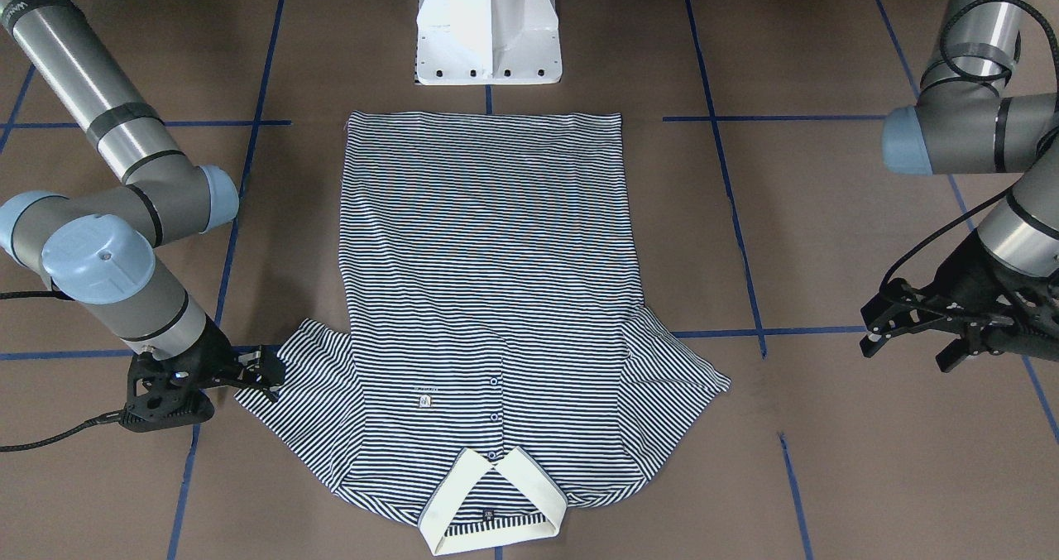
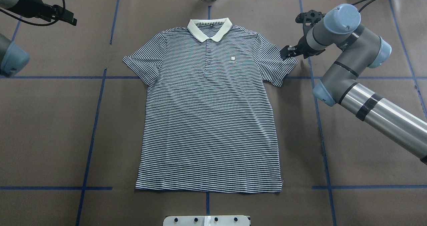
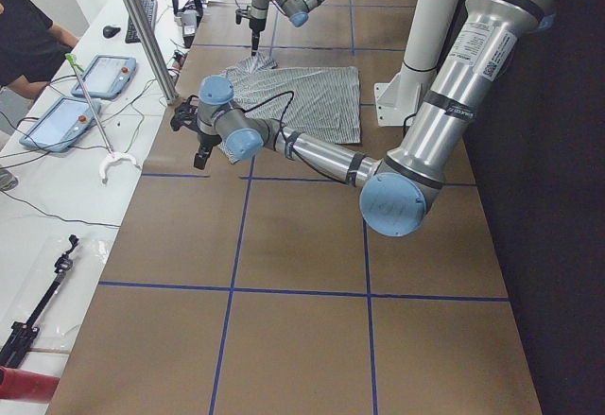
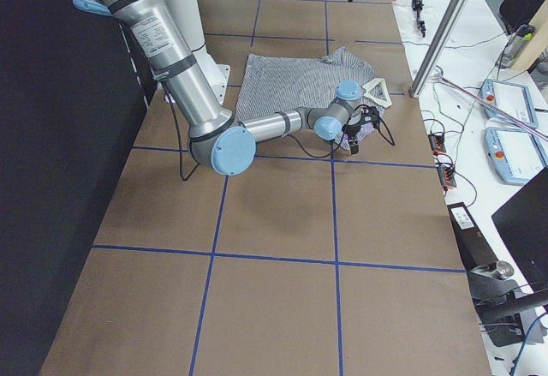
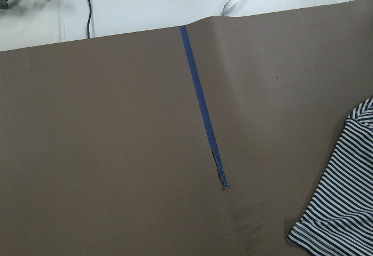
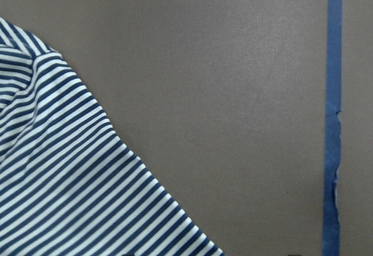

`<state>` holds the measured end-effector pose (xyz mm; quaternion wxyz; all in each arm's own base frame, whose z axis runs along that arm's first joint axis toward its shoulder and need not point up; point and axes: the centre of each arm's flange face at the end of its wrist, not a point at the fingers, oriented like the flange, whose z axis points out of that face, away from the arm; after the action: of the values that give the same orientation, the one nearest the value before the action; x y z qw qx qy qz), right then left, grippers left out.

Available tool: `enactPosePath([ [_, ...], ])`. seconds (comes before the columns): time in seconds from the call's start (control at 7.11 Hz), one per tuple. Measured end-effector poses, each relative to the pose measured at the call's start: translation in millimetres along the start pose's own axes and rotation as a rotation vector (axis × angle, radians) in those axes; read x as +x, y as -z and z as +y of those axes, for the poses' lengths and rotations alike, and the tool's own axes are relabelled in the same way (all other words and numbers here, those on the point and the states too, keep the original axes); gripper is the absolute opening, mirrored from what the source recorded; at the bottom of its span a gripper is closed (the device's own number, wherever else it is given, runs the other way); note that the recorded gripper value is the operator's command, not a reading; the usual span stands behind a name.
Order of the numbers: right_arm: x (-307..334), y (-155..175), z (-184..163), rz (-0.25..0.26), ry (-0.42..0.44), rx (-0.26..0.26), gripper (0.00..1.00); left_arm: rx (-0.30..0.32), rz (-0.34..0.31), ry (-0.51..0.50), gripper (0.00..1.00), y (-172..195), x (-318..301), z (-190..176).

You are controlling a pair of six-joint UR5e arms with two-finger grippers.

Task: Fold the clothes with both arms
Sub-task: 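Move the right gripper toward the sleeve nearest it while the left arm approaches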

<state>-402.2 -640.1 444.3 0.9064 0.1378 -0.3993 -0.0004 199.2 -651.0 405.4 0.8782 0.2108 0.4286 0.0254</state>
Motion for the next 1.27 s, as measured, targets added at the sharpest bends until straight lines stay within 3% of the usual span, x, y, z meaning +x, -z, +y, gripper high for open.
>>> enactPosePath([
  [0.28,-0.2,-3.7,3.8,0.002,0.006,-0.007,0.83,0.003,0.002,-0.001,1.00,1.6,1.6,-0.4],
  [0.42,1.9,-5.8,5.3,0.005,0.008,-0.012,0.65,0.004,0.003,-0.002,1.00,2.0,2.2,-0.8],
  [0.56,4.1,-7.9,6.6,0.009,0.009,-0.016,0.27,0.005,0.004,-0.004,1.00,2.8,3.3,-1.3],
  [0.7,5.3,-8.6,6.7,0.011,0.008,-0.018,0.03,0.006,0.006,-0.005,1.00,3.6,4.3,-1.6],
  [1.27,2.5,-6.1,3.4,0.013,0.002,-0.024,0.00,0.006,0.008,-0.005,0.99,4.6,5.2,-1.4],
])
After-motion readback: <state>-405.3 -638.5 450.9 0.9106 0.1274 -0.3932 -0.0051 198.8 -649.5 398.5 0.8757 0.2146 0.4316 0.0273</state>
